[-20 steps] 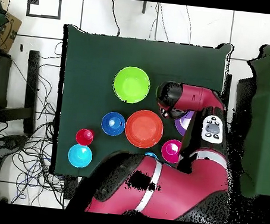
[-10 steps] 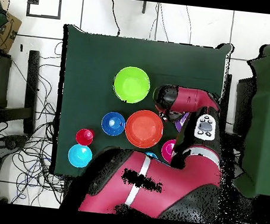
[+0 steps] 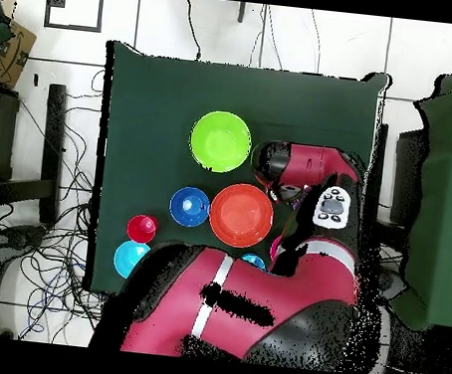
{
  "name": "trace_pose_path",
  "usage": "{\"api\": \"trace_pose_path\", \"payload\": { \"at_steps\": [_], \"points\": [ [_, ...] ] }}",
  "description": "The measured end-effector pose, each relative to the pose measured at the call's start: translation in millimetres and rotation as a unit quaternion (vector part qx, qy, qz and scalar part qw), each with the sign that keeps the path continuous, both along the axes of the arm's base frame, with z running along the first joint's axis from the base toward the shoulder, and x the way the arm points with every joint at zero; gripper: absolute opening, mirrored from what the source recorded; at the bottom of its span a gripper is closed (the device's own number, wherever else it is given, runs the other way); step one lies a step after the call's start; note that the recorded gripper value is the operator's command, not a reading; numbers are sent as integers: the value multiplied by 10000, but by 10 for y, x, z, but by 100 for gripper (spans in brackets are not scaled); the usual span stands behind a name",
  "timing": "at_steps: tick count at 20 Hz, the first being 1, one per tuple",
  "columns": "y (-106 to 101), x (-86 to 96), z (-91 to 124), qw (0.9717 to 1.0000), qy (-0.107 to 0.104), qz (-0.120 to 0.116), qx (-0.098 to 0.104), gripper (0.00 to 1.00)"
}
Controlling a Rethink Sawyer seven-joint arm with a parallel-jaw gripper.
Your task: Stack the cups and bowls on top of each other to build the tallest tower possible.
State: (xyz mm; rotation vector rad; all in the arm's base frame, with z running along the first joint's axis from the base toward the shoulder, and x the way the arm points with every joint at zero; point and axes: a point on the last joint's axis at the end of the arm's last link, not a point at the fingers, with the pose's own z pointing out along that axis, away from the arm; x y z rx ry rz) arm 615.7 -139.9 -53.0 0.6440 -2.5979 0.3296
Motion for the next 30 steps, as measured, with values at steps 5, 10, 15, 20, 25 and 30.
{"api": "trace_pose_path", "payload": {
  "at_steps": [5, 10, 15, 20, 25, 30],
  "points": [
    [-37, -22, -11, 10000, 26, -6, -39, 100],
    [-97, -40, -26, 9999, 51, -14, -101, 100],
    [-134, -34, -110, 9999, 71, 1, -139, 100],
    [-125, -71, -184, 9998, 123, 2, -124, 100],
    [-133, -86, -202, 9998, 139, -8, -119, 100],
    [-137, -86, -202, 9998, 137, -16, -116, 100]
  ]
}}
